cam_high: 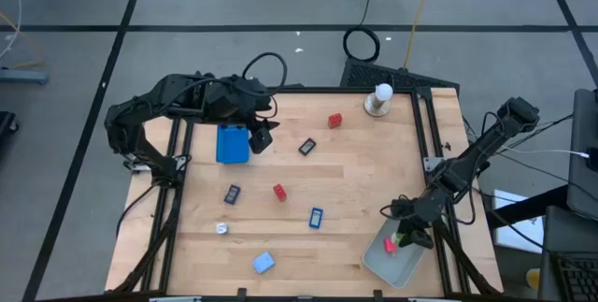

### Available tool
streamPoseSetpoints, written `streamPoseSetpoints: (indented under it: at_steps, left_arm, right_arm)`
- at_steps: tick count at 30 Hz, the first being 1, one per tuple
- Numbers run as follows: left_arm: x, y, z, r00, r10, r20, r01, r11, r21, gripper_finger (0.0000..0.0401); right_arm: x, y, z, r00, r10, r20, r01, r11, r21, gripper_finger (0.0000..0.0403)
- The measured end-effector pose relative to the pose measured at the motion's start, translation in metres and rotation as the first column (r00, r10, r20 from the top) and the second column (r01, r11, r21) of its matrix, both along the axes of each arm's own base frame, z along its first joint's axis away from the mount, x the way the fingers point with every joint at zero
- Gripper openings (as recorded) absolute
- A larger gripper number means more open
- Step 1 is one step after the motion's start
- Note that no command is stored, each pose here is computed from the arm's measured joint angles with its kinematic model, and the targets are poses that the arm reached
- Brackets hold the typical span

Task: Pick & Place Office items
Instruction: Put the green charger adapter into the white bin, then put the blue digital timer into the blue bin

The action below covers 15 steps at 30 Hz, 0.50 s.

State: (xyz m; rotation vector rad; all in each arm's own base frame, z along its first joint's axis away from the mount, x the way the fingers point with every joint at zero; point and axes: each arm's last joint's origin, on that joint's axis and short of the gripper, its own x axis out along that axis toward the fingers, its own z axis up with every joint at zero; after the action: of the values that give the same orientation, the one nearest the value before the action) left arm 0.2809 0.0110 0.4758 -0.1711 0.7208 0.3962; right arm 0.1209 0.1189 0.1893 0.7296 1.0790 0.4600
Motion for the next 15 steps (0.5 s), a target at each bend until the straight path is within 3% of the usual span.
streamPoseSetpoints:
  at_steps: [15]
  left_arm:
    - [-0.0007, 0.0, -0.0005, 1.0, -0.01, -0.013, 0.01, 1.0, 0.008, 0.023]
  right_arm:
    - [0.0051, 0.0047, 0.0095, 0.998, -0.027, 0.059, 0.021, 0.994, 0.103, 0.0201]
